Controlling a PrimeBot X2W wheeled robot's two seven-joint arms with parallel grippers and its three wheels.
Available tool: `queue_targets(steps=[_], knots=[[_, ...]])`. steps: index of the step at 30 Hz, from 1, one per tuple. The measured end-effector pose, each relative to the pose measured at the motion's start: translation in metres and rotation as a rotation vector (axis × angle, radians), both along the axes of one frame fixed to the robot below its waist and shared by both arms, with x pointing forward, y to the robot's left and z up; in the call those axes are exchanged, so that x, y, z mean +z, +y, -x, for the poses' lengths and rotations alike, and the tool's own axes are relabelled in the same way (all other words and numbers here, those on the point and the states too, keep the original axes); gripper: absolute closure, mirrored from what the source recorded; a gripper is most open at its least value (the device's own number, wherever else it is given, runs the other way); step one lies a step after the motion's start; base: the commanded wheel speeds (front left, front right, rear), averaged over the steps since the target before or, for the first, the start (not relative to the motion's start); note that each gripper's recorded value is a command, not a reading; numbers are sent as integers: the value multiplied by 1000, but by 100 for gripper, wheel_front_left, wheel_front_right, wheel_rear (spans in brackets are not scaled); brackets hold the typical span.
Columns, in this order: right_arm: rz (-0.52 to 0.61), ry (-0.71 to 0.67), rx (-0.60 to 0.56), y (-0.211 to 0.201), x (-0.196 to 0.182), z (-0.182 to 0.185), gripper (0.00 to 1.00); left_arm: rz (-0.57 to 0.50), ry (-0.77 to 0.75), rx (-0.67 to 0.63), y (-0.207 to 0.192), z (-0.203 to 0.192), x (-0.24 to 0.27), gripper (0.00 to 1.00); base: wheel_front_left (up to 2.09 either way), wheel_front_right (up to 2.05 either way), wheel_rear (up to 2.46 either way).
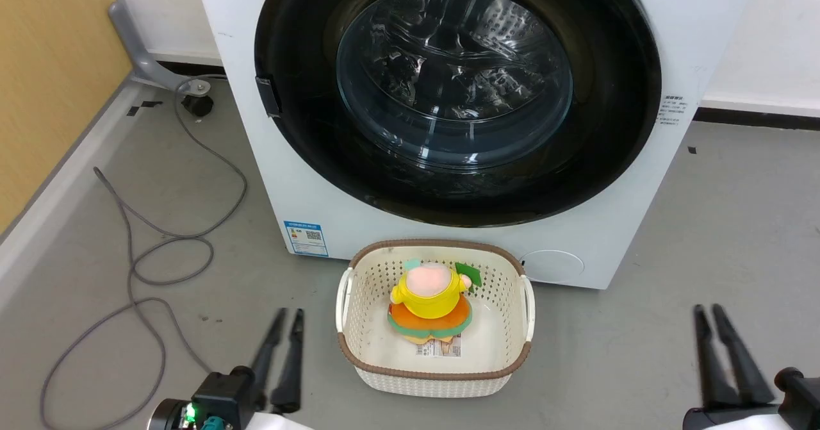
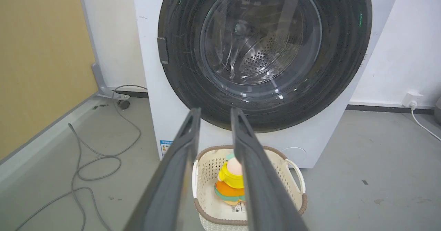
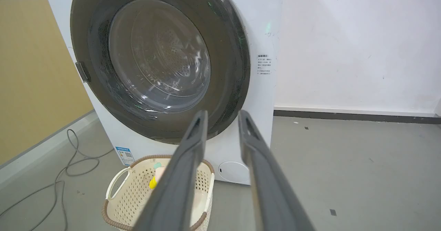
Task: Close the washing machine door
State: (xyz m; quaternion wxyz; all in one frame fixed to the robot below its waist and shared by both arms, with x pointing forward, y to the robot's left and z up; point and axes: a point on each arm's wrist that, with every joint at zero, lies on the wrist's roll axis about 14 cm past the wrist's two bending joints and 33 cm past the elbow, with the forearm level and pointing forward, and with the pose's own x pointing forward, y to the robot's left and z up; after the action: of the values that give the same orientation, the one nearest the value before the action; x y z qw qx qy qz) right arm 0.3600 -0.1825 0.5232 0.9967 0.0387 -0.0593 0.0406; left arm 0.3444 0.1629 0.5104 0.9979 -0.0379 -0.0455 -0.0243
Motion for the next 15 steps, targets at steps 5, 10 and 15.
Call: queue_targets(steps=[5, 10, 15], knots=[[0, 2, 0, 0, 0, 0, 100, 0, 3, -2, -1, 0, 0, 100, 0, 0, 0], [1, 10, 2, 1, -1, 1, 100, -1, 9, -2, 0, -1, 0, 100, 0, 0, 0], [7, 20, 3, 1, -3, 1, 100, -4, 16, -2, 0, -2, -1, 100, 0, 0, 0]])
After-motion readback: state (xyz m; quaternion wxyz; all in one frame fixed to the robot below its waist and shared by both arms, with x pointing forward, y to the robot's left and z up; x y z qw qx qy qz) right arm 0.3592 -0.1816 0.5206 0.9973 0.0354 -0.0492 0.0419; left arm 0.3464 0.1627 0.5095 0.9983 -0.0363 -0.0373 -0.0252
